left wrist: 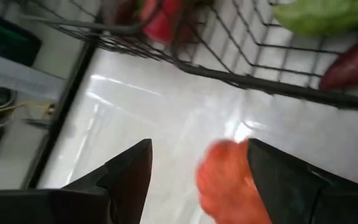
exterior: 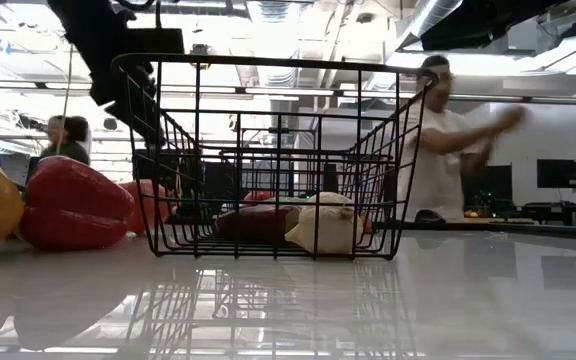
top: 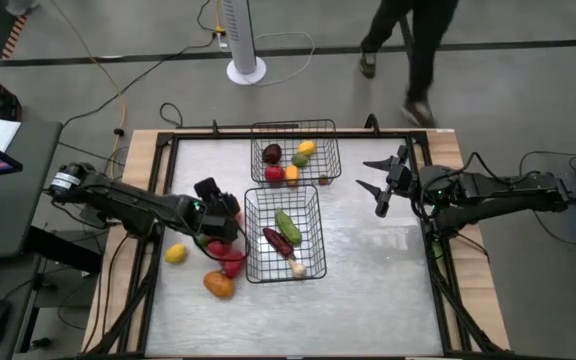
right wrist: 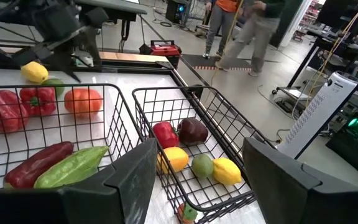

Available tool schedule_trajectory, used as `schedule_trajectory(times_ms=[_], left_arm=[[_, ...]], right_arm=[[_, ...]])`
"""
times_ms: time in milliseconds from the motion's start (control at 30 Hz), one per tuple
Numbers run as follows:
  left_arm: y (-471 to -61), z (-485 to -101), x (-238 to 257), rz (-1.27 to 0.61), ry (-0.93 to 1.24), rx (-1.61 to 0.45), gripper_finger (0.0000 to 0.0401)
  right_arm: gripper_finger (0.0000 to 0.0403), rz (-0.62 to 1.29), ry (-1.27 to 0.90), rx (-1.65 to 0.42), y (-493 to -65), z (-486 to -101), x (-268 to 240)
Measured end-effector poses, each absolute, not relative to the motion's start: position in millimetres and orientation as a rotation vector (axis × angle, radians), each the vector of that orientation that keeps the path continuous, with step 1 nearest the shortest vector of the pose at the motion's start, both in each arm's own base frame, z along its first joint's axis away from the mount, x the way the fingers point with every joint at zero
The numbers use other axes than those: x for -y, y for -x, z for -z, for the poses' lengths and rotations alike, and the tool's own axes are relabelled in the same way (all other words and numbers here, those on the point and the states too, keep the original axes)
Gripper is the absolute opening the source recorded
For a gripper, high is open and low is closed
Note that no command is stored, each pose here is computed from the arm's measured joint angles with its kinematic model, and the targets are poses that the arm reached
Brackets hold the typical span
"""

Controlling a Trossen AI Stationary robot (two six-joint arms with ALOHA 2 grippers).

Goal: Sort produce into baskets
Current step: Put the orange pumpkin into the bottom wire basket

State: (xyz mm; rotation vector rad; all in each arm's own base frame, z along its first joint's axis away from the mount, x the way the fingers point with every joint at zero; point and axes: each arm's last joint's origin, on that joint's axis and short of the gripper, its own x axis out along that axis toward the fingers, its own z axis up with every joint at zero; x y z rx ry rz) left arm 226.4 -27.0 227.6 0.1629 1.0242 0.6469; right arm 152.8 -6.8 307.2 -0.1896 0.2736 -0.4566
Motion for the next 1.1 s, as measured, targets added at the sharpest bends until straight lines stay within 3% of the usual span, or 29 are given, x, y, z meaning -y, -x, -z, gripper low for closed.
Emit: schedule_trajectory(times_ms=[433, 933, 1100], left_arm=[[-229, -232, 24, -0.673, 0.102, -1.016, 0.0258], [-219, -185, 22, -0.664, 0.159, -0.998, 0.0384], [-208, -164, 13, -0.705, 0.175, -1.046, 0.0397]], right_arm=[[0.0265, 0.457, 0.185, -0.272, -153, -307, 7], [0.0265, 0.458, 0.182, -0.272, -153, -307, 7], [0.0265, 0.457, 0.182, -0.272, -153, -307, 7]])
